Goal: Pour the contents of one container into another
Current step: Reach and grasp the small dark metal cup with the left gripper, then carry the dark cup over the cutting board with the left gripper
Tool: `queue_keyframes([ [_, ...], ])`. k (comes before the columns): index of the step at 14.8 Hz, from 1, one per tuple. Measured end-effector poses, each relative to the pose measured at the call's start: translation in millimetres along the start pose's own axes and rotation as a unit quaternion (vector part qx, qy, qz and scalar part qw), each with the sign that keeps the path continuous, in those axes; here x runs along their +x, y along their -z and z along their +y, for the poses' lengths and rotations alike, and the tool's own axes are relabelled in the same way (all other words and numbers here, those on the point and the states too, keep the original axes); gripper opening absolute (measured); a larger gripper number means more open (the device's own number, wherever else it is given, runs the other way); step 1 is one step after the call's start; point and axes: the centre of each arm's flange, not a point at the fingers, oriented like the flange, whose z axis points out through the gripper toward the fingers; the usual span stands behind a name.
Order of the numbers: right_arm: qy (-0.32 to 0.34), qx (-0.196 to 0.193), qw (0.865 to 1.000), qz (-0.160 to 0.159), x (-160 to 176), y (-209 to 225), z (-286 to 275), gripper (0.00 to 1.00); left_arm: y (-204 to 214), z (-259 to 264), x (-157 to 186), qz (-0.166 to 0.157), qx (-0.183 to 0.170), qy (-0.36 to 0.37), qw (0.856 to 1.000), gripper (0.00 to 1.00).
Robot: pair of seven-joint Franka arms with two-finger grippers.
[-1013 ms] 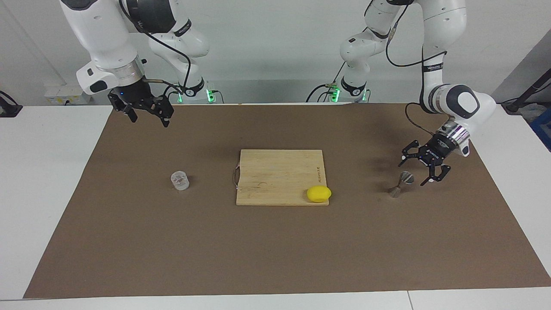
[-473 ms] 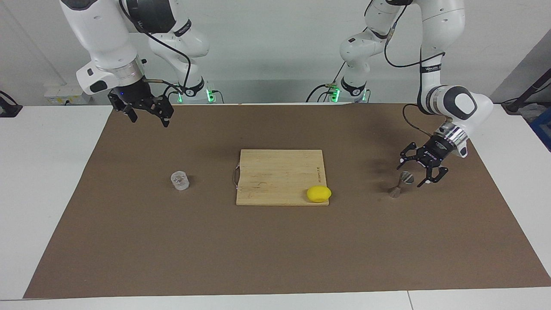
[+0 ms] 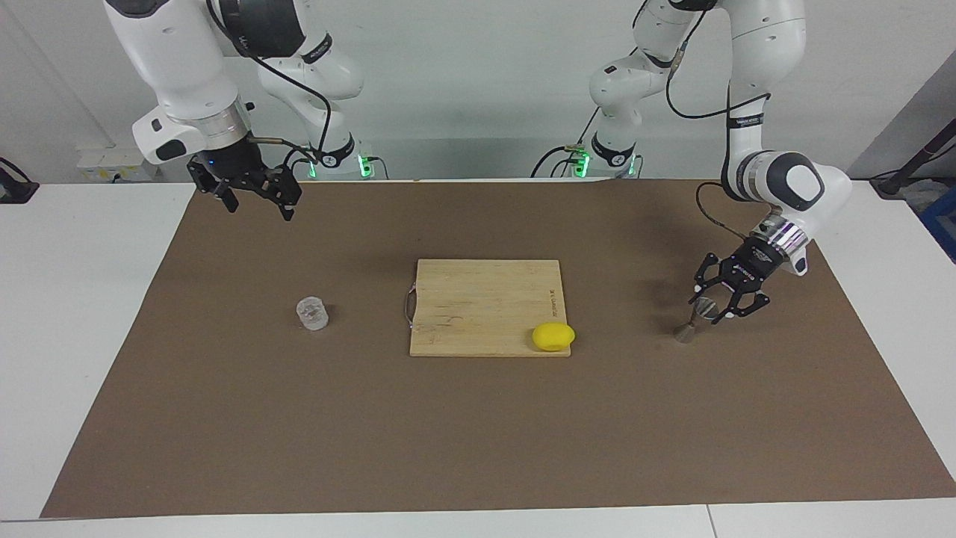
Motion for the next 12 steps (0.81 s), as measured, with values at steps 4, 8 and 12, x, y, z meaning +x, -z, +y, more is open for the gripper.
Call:
queue_keyframes([
  [4, 0.0, 0.0, 1.0, 0.0, 0, 0, 0, 1.0, -2, -1, -2, -0.003, 0.002, 0.001, 1.0, 0.51],
  [8, 0.0, 0.0, 1.0, 0.0, 0, 0, 0, 1.0, -11, -4, -40, -0.044, 0.054, 0.003, 0.998, 0.51],
  [12, 0.0, 0.0, 1.0, 0.0, 0, 0, 0, 1.0, -32, -21, -108, -0.06, 0.096, -0.026, 0.993, 0.51],
])
